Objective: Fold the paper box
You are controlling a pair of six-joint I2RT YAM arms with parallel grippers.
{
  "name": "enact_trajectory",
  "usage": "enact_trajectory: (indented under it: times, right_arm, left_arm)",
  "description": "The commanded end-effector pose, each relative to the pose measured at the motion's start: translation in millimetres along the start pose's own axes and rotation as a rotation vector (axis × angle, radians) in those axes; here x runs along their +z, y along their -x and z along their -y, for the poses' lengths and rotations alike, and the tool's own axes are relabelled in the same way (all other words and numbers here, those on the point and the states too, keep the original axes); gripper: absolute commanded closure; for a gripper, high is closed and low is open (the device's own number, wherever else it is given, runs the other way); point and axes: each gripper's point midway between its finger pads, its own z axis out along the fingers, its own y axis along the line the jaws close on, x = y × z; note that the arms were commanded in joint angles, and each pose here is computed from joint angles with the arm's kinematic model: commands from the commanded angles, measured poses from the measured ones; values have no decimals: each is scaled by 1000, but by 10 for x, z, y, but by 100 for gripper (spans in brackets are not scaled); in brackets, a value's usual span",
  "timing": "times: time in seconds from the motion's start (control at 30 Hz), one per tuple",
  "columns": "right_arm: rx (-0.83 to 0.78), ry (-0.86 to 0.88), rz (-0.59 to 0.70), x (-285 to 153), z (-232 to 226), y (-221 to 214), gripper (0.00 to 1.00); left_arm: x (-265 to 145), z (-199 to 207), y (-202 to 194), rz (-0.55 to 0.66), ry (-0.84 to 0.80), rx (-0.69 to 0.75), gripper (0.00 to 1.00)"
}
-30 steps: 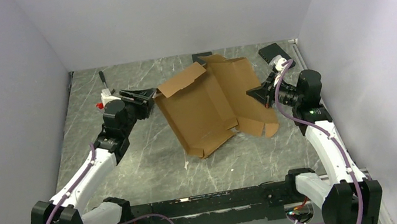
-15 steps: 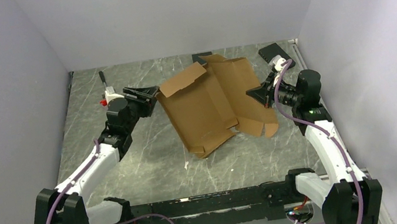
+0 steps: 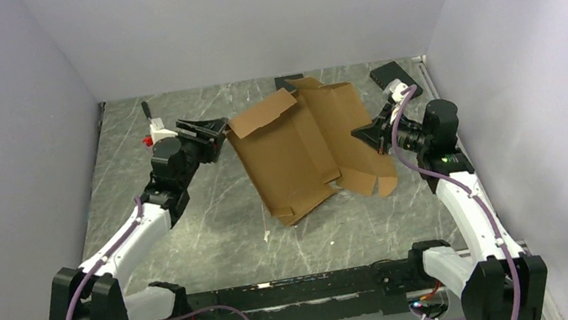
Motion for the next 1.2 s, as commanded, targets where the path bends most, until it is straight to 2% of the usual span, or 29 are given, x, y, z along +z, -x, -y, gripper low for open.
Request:
enact_trajectory:
  times: [0.0,0.47,0.83,1.17]
  right_arm:
    - [-29,17,-1,12,-25,43,100]
    - [-47,159,32,-31,-314,147,100]
    - [-61,170,43,-88,-353,222,100]
    - [-90,263,54,-142,-531,266,100]
  left_arm:
    - [39,376,58,14,-104,36,36]
    - [126,320,33,1,-83,65,36]
    - [95,242,54,9,-71,65,36]
    - [110,234,16,-19,-77,66,35]
